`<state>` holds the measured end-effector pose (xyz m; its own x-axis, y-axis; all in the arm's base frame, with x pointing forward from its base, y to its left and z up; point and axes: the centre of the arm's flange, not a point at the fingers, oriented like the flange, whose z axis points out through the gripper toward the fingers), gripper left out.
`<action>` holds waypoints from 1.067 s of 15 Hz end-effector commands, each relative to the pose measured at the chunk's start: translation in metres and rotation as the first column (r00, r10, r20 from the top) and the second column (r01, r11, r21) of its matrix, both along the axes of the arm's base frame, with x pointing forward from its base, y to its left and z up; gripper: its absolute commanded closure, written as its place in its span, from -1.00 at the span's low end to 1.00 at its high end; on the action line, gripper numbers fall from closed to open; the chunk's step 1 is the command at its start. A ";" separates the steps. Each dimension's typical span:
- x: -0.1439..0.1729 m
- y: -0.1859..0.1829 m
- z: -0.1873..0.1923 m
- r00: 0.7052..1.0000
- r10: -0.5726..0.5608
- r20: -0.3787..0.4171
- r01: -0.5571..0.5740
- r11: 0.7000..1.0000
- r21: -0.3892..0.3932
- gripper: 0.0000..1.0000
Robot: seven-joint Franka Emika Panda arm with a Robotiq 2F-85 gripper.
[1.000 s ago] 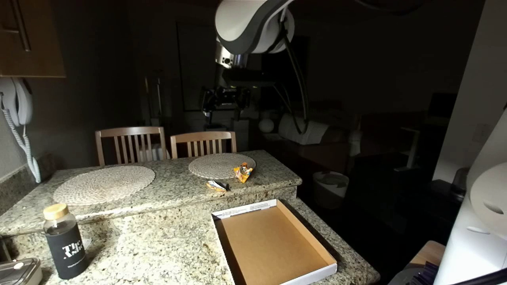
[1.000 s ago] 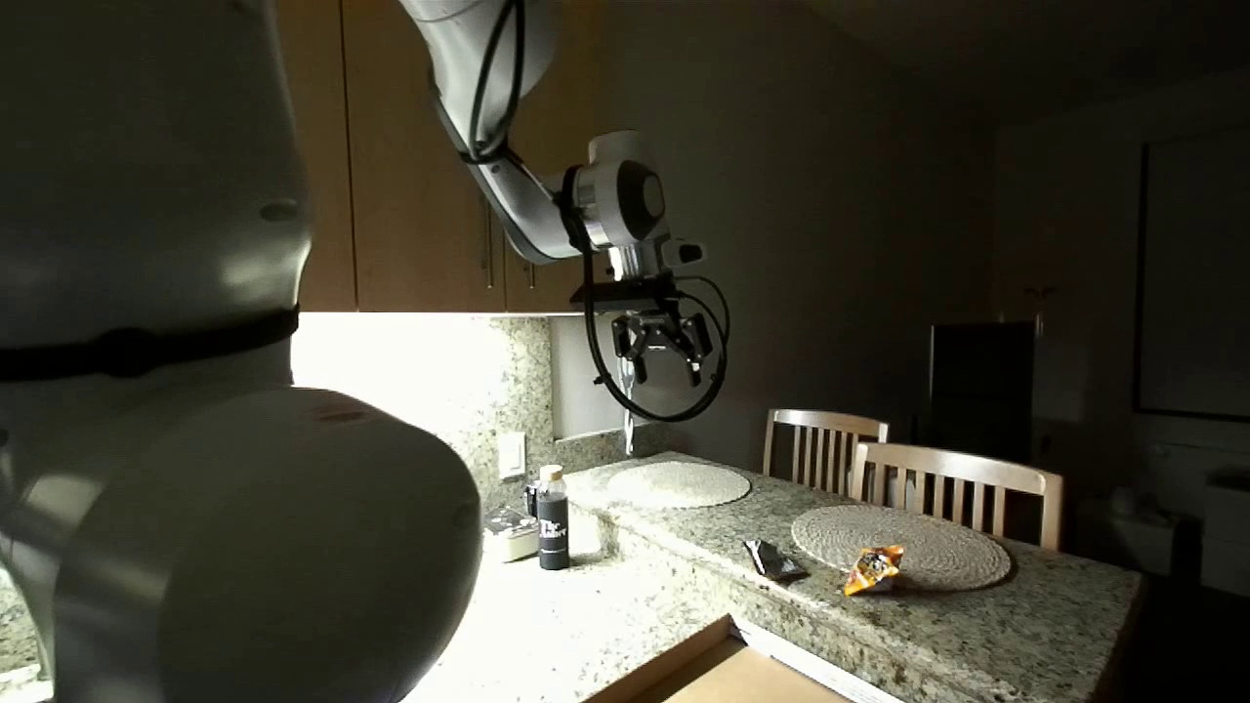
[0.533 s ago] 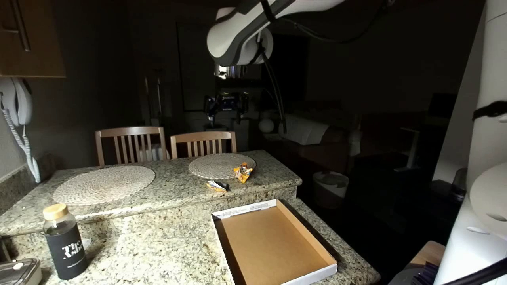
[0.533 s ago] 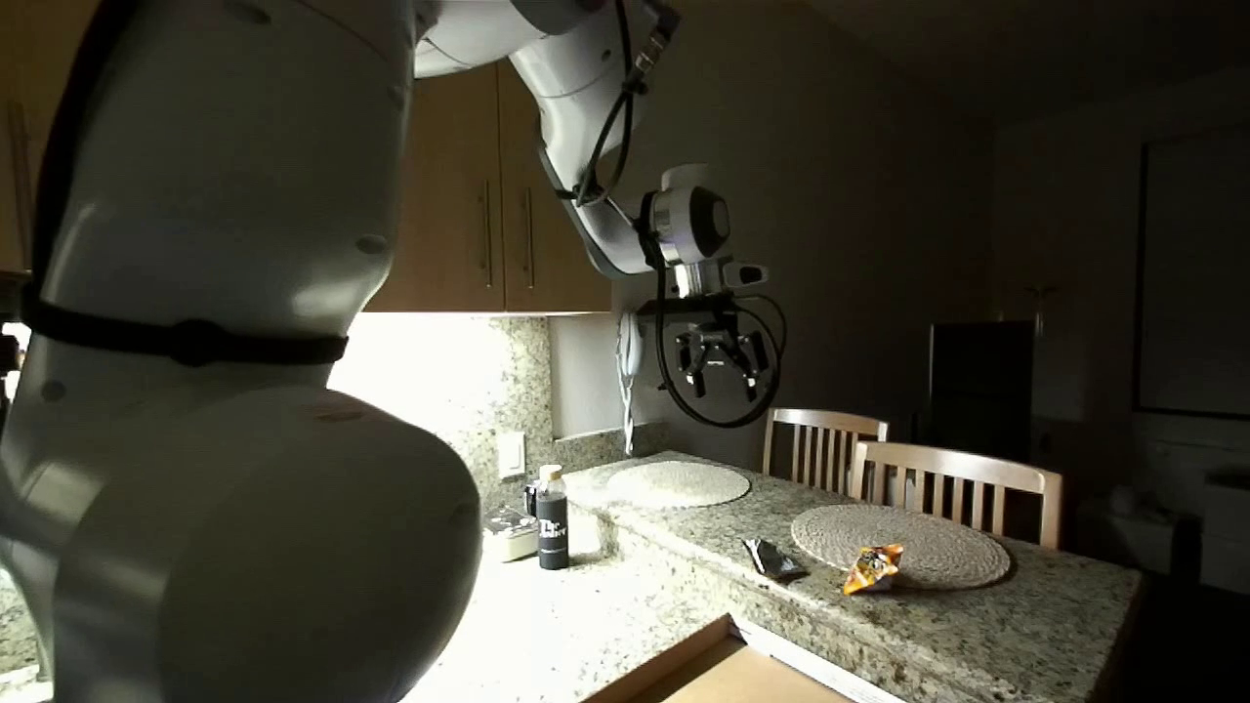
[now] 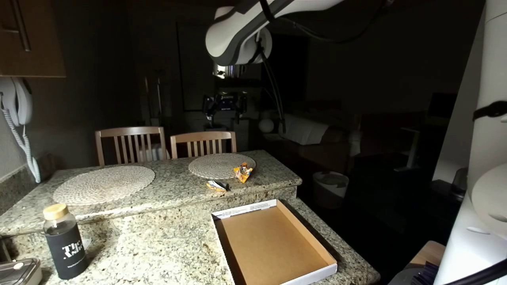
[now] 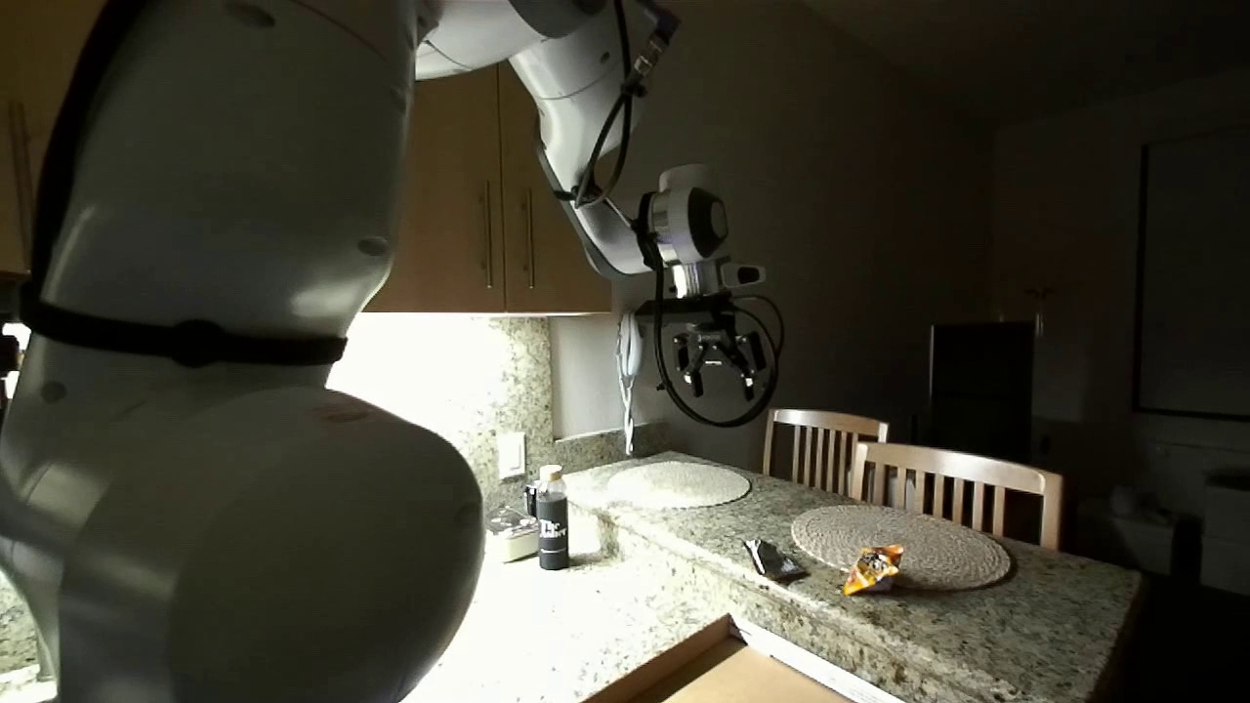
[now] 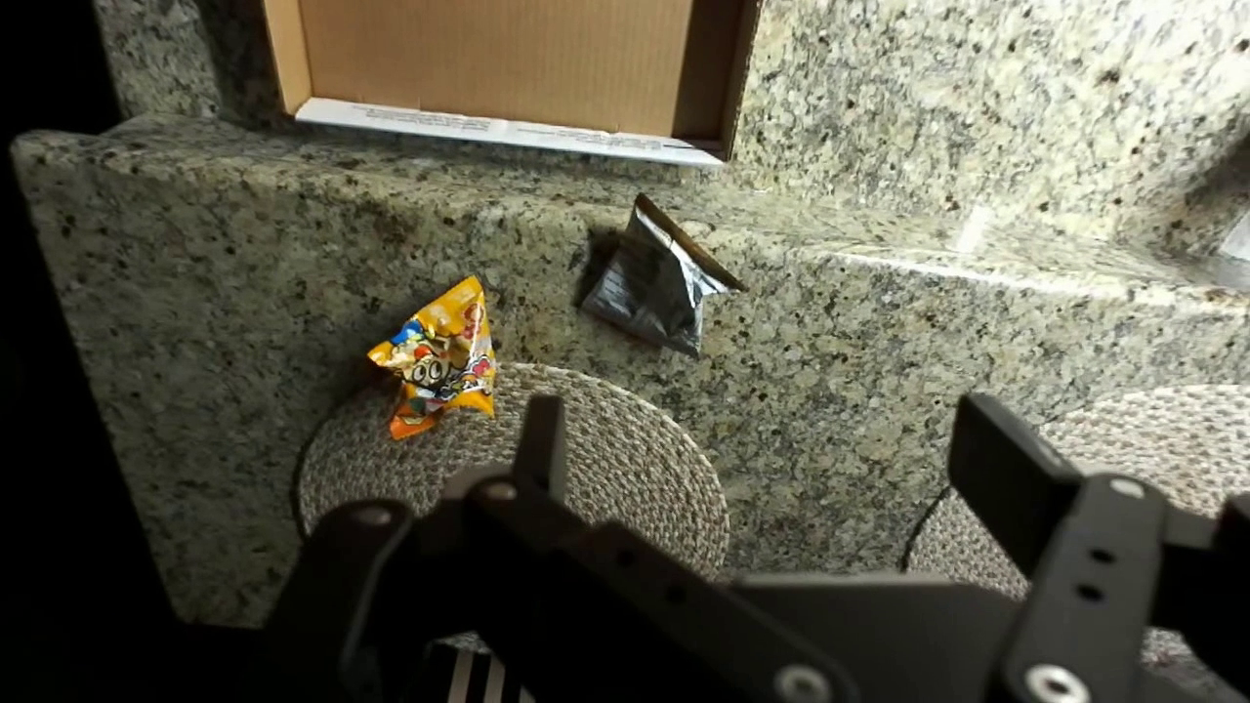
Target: Put the two empty packets into the box
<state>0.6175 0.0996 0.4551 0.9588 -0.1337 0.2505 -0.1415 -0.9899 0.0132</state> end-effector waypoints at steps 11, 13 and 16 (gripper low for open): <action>0.128 0.007 -0.122 0.973 -0.144 -0.183 0.161 0.984 0.080 -1.00; 0.146 0.011 -0.145 0.966 -0.183 -0.182 0.197 0.978 0.062 -1.00; 0.162 0.010 -0.166 0.951 -0.258 -0.173 0.269 0.962 0.045 -1.00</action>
<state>0.7452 0.1070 0.2980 0.9436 -0.3217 0.0787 -0.3218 -0.9467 -0.0116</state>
